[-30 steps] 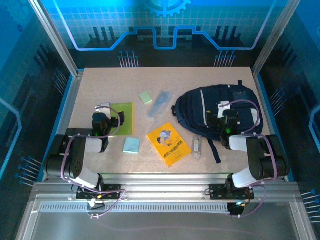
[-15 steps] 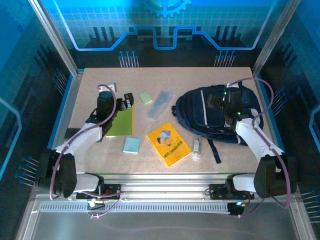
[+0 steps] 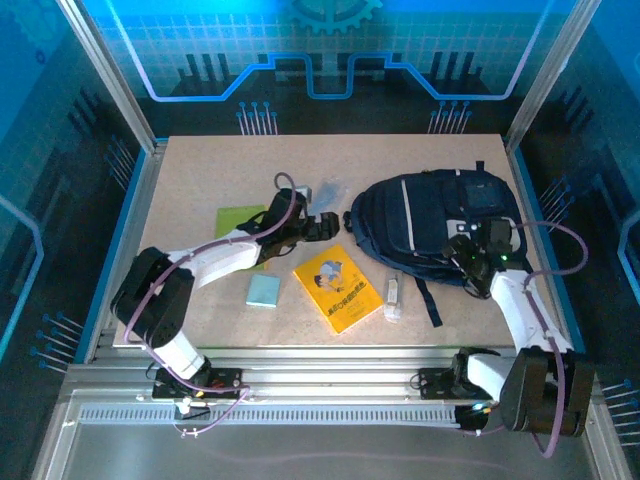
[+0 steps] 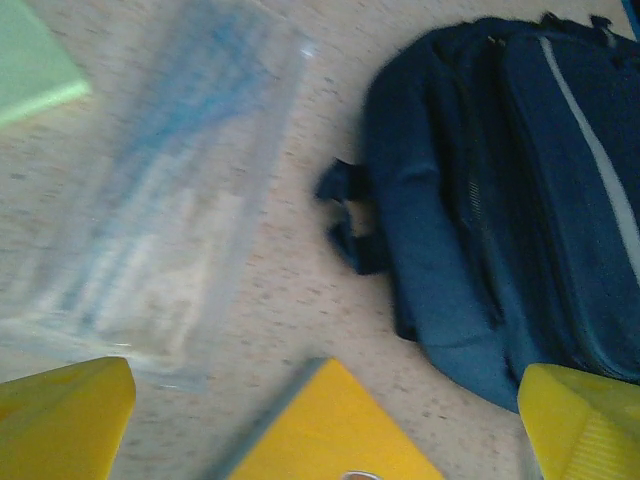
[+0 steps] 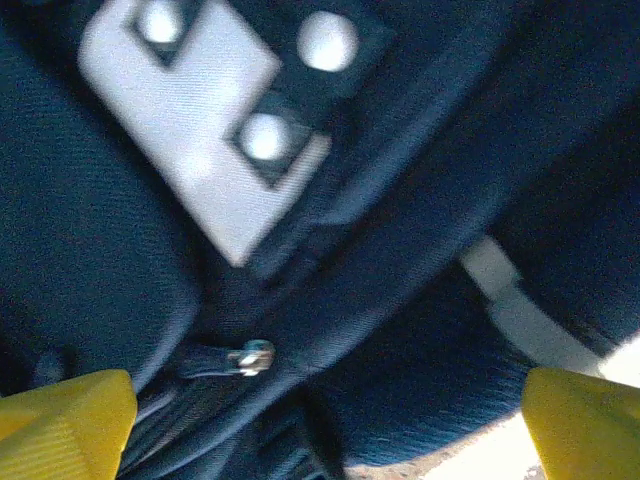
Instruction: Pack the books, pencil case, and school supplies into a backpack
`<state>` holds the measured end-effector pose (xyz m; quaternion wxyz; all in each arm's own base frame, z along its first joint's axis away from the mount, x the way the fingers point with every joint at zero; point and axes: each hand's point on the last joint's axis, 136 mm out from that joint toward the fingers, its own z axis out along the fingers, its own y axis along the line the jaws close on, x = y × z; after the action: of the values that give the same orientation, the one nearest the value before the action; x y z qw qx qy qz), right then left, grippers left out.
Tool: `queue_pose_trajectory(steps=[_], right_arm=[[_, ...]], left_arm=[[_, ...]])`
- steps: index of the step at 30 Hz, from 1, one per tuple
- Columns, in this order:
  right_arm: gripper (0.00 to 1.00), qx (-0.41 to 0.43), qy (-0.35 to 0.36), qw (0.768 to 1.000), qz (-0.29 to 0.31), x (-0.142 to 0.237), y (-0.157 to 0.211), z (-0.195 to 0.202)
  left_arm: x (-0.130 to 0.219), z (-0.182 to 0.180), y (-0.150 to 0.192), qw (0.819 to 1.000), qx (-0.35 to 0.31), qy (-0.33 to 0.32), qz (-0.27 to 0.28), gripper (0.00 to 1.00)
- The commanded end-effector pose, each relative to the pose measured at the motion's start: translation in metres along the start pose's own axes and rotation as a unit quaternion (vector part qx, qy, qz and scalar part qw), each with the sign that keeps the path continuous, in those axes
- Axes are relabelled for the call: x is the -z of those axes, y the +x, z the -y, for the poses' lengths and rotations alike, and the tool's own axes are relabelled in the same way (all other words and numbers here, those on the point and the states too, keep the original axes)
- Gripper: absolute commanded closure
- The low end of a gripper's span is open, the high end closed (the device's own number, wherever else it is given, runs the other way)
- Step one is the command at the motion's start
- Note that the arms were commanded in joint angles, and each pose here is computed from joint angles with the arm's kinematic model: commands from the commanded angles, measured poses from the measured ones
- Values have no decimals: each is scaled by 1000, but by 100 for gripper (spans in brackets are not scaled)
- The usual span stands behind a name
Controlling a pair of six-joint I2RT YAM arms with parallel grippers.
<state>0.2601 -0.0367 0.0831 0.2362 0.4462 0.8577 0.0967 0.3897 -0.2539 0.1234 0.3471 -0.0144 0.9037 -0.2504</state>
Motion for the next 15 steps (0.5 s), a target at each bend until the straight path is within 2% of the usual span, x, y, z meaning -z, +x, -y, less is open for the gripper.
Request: queue_pose_trajectory(steps=[1, 5, 10, 12, 15], right_arm=[[0, -79, -19, 997, -7, -5, 4, 14], [0, -122, -61, 991, 3, -25, -5, 17], [1, -112, -114, 987, 12, -45, -21, -4], [12, -112, -120, 986, 5, -53, -23, -8], [53, -103, -132, 986, -3, -58, -25, -16]], left_arm=[[-3, 24, 0, 999, 3, 30, -10, 1], [-9, 31, 3, 999, 6, 44, -21, 1], [-11, 33, 9, 998, 10, 53, -30, 1], [-12, 33, 11, 998, 11, 55, -32, 1], [-13, 34, 14, 997, 12, 60, -35, 1]])
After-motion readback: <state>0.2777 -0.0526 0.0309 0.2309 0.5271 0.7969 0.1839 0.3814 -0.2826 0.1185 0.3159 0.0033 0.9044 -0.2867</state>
